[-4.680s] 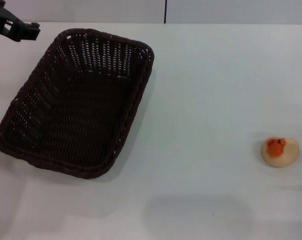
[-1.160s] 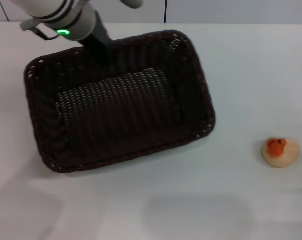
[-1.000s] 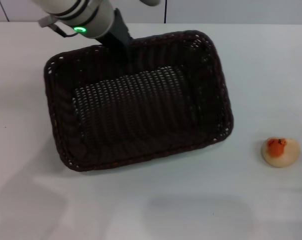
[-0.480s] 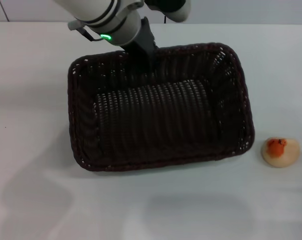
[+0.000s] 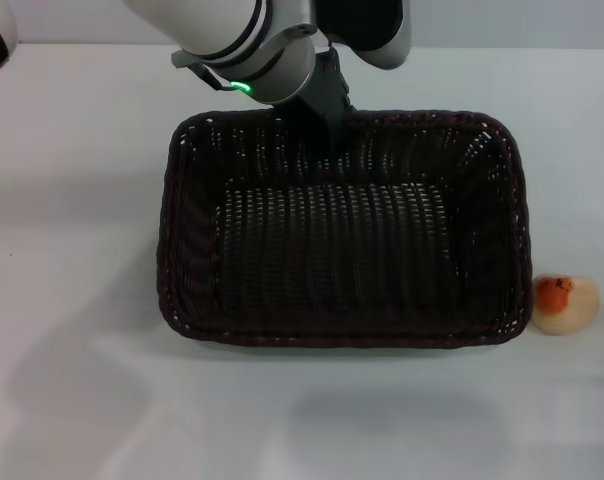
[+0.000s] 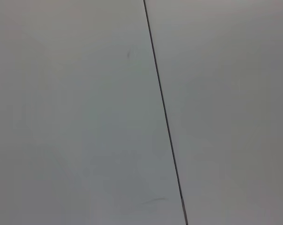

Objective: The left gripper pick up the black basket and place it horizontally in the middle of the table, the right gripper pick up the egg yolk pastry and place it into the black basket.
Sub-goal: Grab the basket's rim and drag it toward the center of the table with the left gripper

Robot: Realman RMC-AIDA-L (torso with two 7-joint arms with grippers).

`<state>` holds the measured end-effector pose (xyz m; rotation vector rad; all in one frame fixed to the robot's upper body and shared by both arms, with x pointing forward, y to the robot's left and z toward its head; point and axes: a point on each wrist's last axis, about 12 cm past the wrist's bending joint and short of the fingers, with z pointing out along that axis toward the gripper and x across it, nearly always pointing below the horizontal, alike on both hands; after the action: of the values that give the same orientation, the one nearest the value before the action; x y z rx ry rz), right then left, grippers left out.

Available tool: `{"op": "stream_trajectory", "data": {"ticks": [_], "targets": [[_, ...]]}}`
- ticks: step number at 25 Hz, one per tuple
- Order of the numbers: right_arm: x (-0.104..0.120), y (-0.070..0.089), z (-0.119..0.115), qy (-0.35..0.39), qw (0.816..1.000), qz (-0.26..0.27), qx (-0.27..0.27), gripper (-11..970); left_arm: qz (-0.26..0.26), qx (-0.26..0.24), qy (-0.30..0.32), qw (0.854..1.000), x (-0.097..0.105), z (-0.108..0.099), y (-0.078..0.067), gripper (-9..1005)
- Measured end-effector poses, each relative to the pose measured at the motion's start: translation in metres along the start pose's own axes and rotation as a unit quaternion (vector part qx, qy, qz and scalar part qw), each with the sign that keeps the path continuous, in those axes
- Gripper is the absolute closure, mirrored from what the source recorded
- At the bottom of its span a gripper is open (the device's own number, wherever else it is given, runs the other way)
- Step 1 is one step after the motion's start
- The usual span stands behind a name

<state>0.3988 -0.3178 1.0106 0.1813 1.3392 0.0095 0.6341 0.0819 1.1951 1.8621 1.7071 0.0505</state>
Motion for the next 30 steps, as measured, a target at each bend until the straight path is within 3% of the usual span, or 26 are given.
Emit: {"op": "stream_trajectory", "data": {"ticks": [8,16,22,23,26,30], "targets": [[0.0,0.0,0.001,-0.001,1.0,-0.001,-0.001,186,-0.032,-0.026,-0.018,0.999,-0.003,0.001,0.005,650],[0.0,0.001,0.002,0.0,1.0,0.0,-0.002,186,-0.019,-0.029,-0.017,0.999,-0.003,0.005,0.001,594],[0.0,0.0,0.001,0.001,1.0,0.001,-0.002,186,-0.026,-0.106,-0.067,0.992,-0.003,-0.009,0.005,331],[0.0,0.0,0.001,0.001,1.0,0.001,-0.001,186,-0.041,-0.16,-0.102,0.981,0.0,-0.02,0.009,303],[0.0,0.0,0.001,0.002,1.0,0.001,-0.001,186,-0.059,-0.228,-0.146,0.961,0.004,-0.035,0.012,219],[0.001,0.0,0.001,0.002,1.0,0.001,-0.001,186,-0.088,-0.356,-0.213,0.906,0.016,-0.057,0.01,192]]}}
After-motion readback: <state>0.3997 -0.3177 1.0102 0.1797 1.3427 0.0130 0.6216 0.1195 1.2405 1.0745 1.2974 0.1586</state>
